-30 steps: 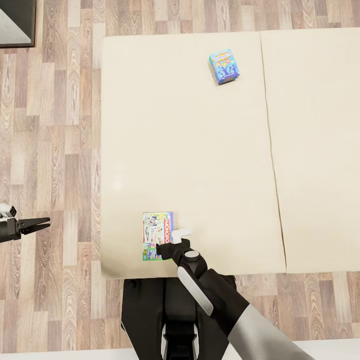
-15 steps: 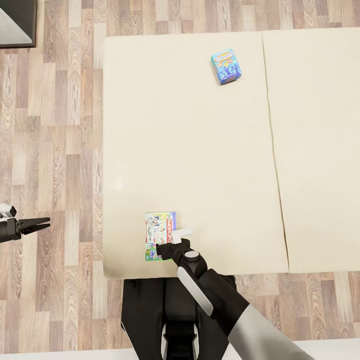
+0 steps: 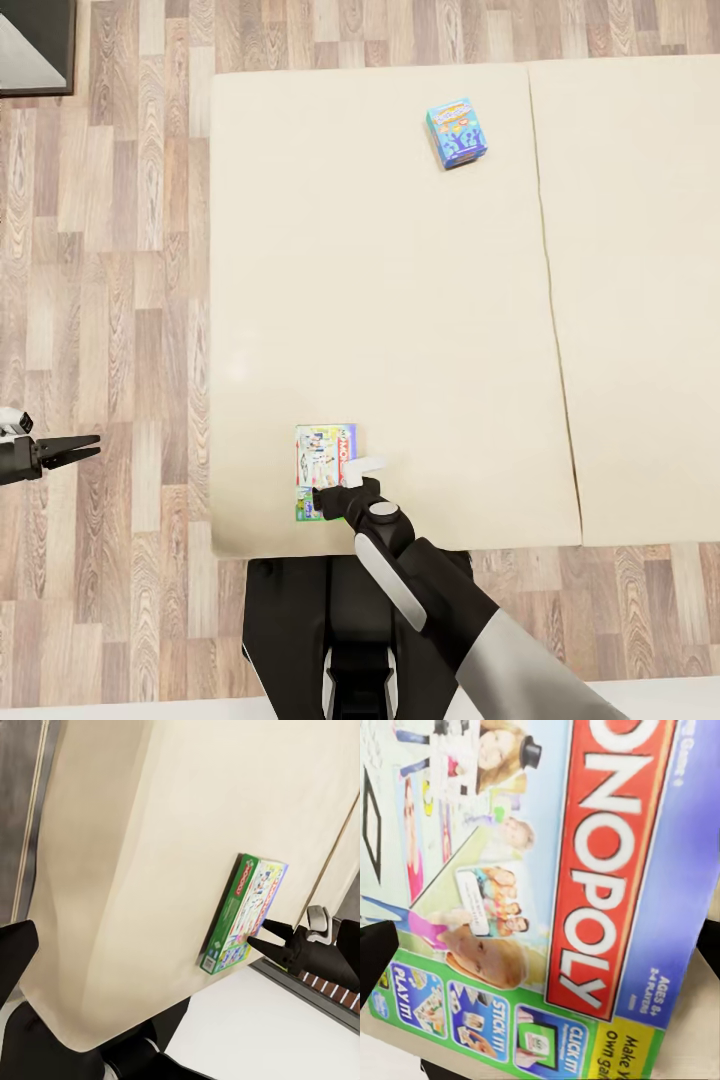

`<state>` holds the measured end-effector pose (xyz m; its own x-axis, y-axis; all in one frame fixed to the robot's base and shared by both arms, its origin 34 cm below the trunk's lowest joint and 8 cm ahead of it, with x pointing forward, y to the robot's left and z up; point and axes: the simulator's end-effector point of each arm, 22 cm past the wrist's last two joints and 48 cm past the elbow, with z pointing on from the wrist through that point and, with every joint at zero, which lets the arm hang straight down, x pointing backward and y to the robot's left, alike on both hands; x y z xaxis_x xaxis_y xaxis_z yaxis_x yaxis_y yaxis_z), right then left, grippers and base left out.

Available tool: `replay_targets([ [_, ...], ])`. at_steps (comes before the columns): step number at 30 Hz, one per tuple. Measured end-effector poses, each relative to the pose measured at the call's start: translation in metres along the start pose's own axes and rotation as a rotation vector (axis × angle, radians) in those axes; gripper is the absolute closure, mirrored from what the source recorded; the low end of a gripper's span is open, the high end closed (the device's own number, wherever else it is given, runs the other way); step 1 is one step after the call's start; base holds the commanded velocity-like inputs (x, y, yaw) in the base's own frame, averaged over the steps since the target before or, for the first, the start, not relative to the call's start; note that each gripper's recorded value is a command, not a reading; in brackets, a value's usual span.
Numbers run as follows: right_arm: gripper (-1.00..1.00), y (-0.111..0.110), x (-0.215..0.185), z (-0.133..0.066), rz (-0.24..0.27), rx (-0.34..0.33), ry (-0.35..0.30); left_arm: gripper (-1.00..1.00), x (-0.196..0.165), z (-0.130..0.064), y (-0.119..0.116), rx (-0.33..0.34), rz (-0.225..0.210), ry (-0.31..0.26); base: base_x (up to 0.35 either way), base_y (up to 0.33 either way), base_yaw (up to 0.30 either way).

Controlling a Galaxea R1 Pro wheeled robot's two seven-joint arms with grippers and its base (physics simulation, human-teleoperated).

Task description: Put all the toys in the child's room - the three board games (two on the bed and one on the table), the two jigsaw puzzles on the table, and the tennis ball on the table - inside the toy box on the table in the child's room.

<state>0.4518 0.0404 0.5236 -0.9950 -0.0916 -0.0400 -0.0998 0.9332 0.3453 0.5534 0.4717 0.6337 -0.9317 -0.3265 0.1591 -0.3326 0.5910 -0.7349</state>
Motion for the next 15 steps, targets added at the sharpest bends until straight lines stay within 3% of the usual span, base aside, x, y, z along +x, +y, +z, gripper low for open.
replay_targets([
  [15,-1.0,0.0,0.0,0.0,0.0,0.0,0.0,-1.0,0.0002,0.0006,-0.0001,0.001,0.0,0.0,0.0,0.043,0.0],
])
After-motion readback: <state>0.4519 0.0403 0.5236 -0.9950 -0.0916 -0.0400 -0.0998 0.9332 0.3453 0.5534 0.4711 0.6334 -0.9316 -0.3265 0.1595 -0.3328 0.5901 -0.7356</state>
